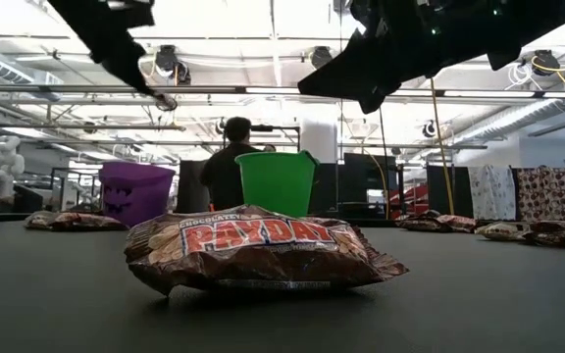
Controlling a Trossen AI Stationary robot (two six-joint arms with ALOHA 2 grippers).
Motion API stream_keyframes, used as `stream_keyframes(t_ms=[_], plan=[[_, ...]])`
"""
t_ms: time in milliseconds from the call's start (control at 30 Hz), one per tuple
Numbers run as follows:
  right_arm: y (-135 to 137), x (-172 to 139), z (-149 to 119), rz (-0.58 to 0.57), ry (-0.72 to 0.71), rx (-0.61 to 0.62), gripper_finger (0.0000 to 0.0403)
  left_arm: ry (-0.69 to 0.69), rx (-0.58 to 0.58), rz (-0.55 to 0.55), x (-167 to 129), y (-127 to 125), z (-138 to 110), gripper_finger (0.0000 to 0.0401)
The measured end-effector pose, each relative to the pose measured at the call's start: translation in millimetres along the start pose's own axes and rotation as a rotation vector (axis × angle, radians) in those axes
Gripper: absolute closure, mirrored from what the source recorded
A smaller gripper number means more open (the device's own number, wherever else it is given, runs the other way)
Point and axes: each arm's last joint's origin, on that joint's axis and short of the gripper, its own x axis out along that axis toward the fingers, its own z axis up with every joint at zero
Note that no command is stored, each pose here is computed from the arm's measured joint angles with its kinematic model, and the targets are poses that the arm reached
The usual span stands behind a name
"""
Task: Sort candy by brand, put in halloween buckets
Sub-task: Put the brown chocolate bar into the purple bucket
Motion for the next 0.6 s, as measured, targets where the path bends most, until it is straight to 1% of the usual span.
stream_keyframes(t_ms=[67,133,267,400,500,600], plan=[[-2,0,0,-0.004,0.002,0.001,0.0403,0.048,-0.07,0.042,9,20,-4,0.0401],[-3,1,0,-0.007,0.002,0.003,0.0403,0.079,-0.124,0.05,18,37,-6,0.0401],[-4,1,0,-0.012,0.002,-0.001,0.0403,0.141,-0.227,0.02,44,61,-11,0.0401],[-7,2,1,-0.02,-0.005,-0.016,0.0403,0.228,-0.303,-0.032,75,75,-19,0.0401],[-11,3,2,-0.033,-0.011,-0.01,0.0403,0.316,-0.328,-0.025,98,80,-27,0.0401],[-14,3,2,-0.041,-0.007,0.0,0.0403,0.377,-0.338,-0.02,113,82,-33,0.0392]])
